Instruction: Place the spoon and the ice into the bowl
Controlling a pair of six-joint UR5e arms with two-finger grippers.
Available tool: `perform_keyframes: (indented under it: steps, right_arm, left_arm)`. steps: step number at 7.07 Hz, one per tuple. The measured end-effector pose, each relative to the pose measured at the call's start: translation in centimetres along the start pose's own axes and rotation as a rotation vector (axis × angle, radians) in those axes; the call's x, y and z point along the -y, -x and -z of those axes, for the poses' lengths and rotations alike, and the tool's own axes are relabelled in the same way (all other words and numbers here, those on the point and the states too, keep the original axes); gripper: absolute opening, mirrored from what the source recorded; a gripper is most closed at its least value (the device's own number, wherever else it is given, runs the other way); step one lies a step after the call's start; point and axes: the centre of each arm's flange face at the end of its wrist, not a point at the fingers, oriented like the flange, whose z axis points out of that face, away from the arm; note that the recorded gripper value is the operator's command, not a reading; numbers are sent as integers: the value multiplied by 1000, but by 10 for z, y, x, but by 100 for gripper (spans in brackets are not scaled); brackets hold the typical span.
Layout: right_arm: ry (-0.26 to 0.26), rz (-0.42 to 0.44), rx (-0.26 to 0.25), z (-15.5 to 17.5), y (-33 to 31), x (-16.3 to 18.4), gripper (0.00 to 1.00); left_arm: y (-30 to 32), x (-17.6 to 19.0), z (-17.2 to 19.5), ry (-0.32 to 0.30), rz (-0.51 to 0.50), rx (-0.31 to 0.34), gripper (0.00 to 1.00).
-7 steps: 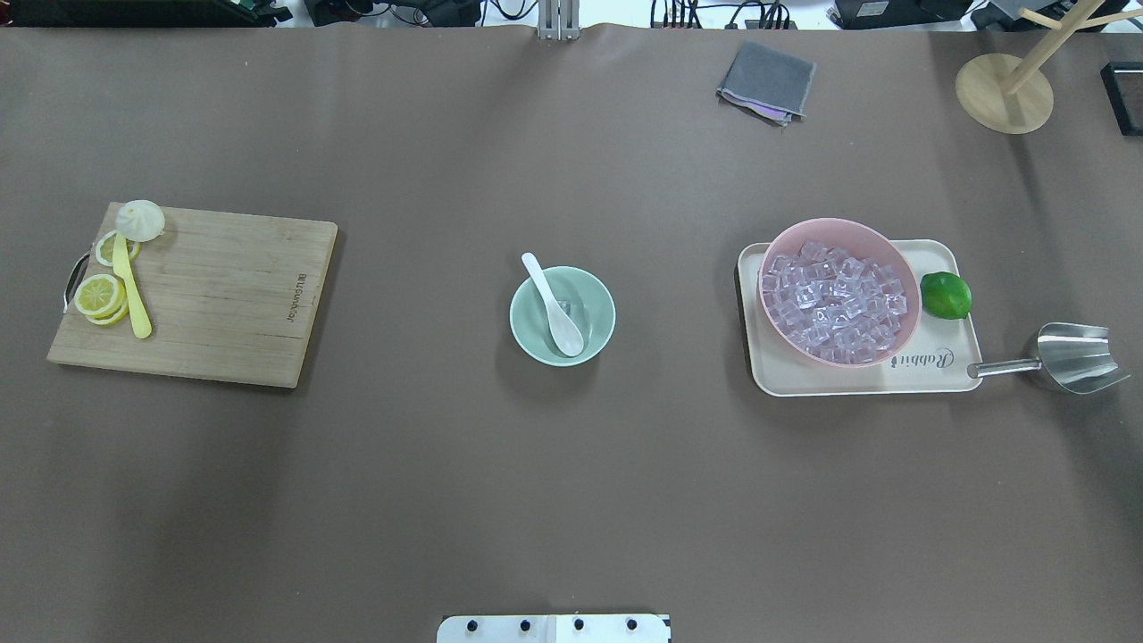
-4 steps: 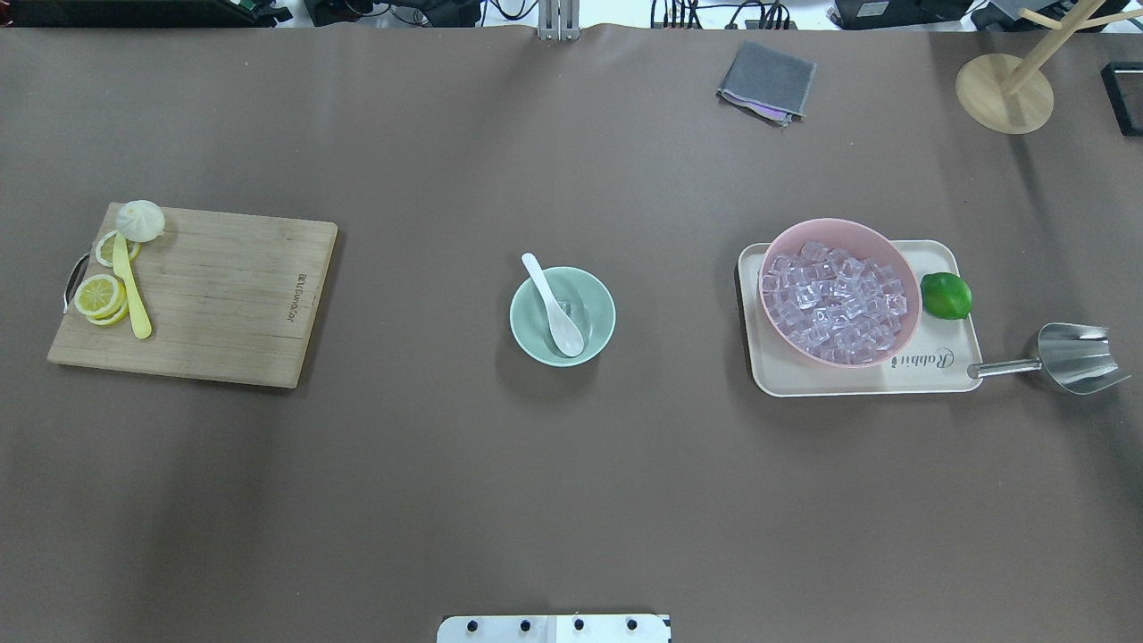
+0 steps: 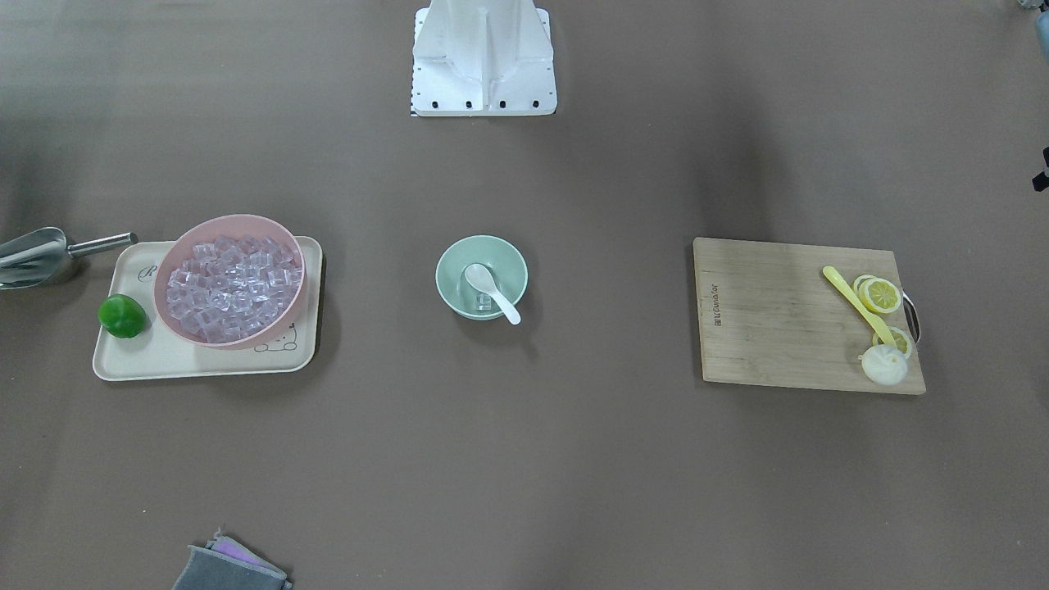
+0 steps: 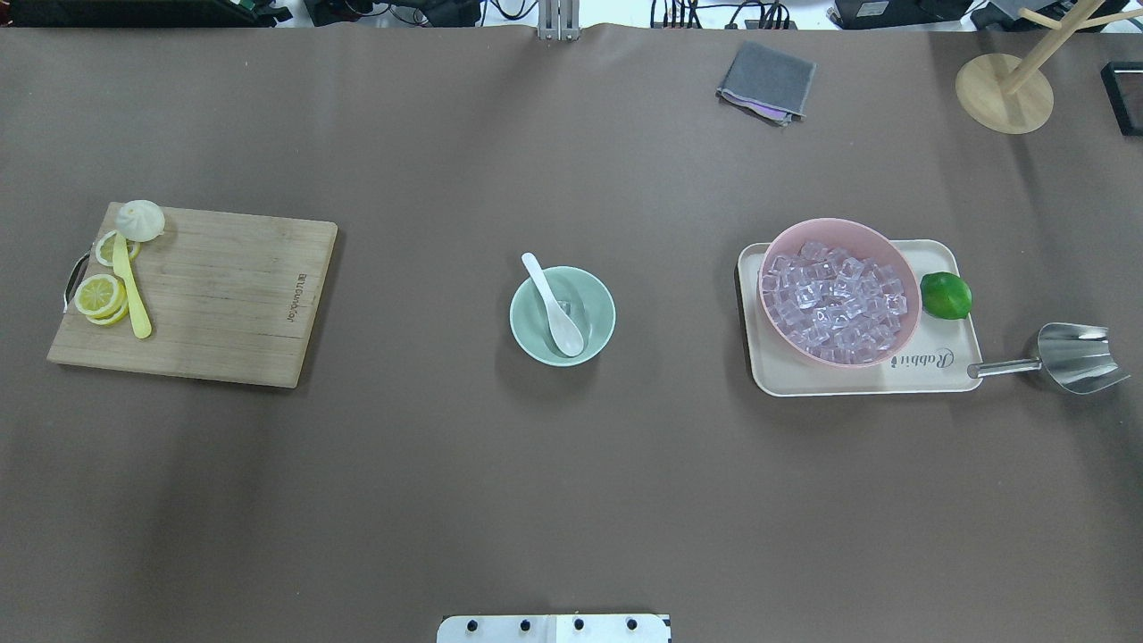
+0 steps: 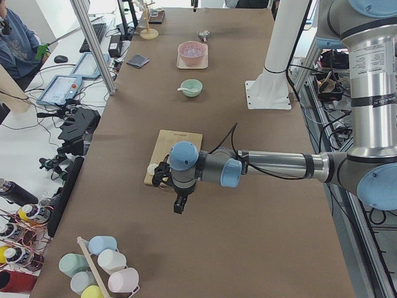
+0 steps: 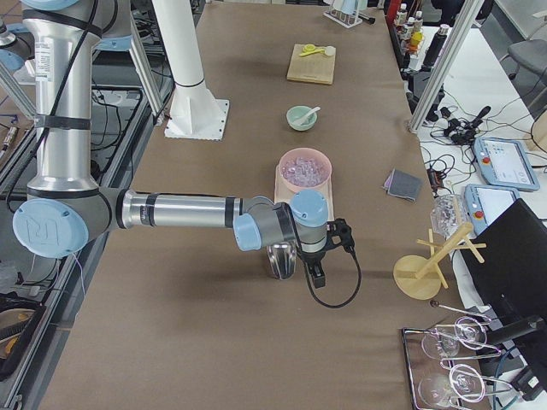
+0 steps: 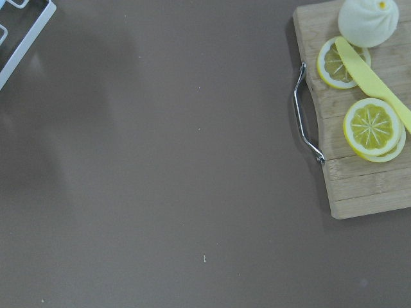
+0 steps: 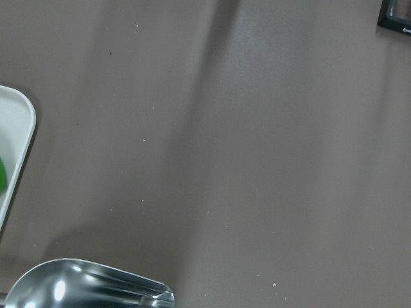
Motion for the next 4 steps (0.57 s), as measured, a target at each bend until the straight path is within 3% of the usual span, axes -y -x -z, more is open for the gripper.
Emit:
perform_keyframes:
  steps: [4]
  right_arm:
    - [-1, 0, 19, -1, 1, 3, 100]
  left_arm:
    - [0, -4, 3, -12, 12, -64, 98]
